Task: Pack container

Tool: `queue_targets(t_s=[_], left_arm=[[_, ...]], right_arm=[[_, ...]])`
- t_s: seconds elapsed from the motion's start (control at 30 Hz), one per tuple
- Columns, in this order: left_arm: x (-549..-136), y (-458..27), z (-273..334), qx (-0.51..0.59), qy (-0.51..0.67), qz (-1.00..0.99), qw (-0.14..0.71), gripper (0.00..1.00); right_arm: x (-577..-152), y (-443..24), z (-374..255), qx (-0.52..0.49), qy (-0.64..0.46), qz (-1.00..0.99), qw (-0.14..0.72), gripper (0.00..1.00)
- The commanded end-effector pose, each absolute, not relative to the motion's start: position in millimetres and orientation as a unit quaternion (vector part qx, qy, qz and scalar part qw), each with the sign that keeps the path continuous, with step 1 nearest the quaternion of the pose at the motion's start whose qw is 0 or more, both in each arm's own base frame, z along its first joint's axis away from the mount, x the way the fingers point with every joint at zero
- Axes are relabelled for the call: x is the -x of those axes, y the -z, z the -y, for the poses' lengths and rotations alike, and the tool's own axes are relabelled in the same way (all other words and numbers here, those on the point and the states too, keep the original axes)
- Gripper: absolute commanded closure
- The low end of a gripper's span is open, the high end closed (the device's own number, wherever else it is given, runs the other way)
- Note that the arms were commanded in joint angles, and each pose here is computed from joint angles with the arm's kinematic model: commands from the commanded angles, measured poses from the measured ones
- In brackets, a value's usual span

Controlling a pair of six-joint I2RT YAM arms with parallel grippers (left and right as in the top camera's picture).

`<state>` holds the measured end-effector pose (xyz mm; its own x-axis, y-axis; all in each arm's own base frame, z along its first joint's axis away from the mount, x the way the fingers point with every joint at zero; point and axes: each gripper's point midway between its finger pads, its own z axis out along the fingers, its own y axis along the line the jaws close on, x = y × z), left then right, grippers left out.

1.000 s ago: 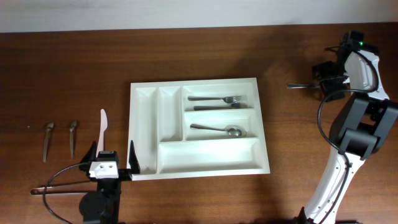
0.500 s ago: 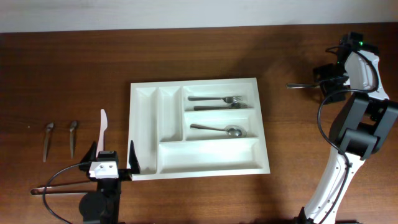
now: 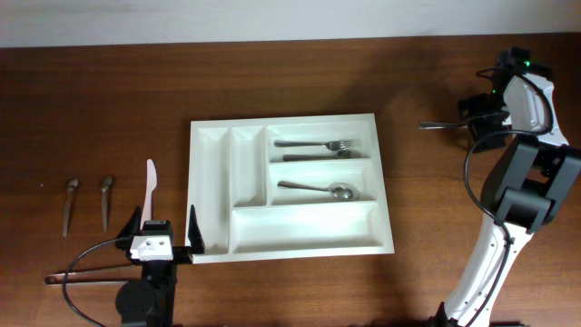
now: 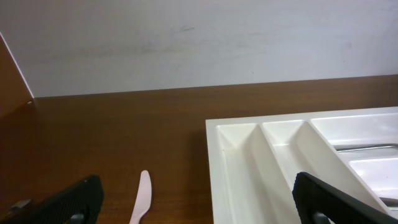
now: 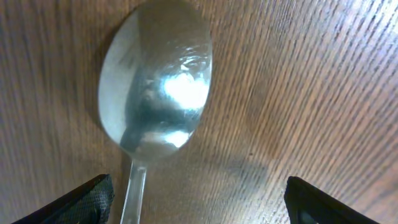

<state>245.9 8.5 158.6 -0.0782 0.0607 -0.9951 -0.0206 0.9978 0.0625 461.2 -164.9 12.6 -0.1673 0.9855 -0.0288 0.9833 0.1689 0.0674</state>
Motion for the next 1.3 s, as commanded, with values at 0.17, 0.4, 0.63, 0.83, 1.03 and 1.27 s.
queue_targets(t_s=[0.17, 0.4, 0.63, 0.83, 1.03, 1.27], left_arm=[[-246.1, -155.8, -8.6, -0.021, -0.035, -0.735, 0.677, 0.01], [-246.1, -155.8, -8.6, -0.021, -0.035, -0.735, 0.677, 0.01], [-246.1, -155.7, -8.6, -0.021, -0.035, -0.735, 0.677, 0.01], [-246.1, -155.9, -8.6, -0.021, -0.035, -0.735, 0.677, 0.01], [-246.1, -155.8, -8.6, -0.021, -0.035, -0.735, 0.677, 0.01], [-246.1, -155.8, -8.6, -0.021, -0.035, -0.735, 0.677, 0.01]], right_arm=[[-449.4, 21.3, 165.4, -0.669, -0.023, -0.743, -0.014, 0.11], [-446.2, 21.5, 167.6, -0.67, -0.015, -0.742, -0.016, 0.11], [-436.5, 21.2, 168.4, -0.669, 0.003, -0.742, -0.028, 0.11], [-453.7, 21.1, 163.0, -0.669, -0.038, -0.742, -0.013, 0.21], [-466.8, 20.1, 160.5, -0.675, -0.065, -0.735, 0.001, 0.47], [-468.2, 20.0, 160.7, -0.675, -0.066, -0.735, 0.004, 0.67]])
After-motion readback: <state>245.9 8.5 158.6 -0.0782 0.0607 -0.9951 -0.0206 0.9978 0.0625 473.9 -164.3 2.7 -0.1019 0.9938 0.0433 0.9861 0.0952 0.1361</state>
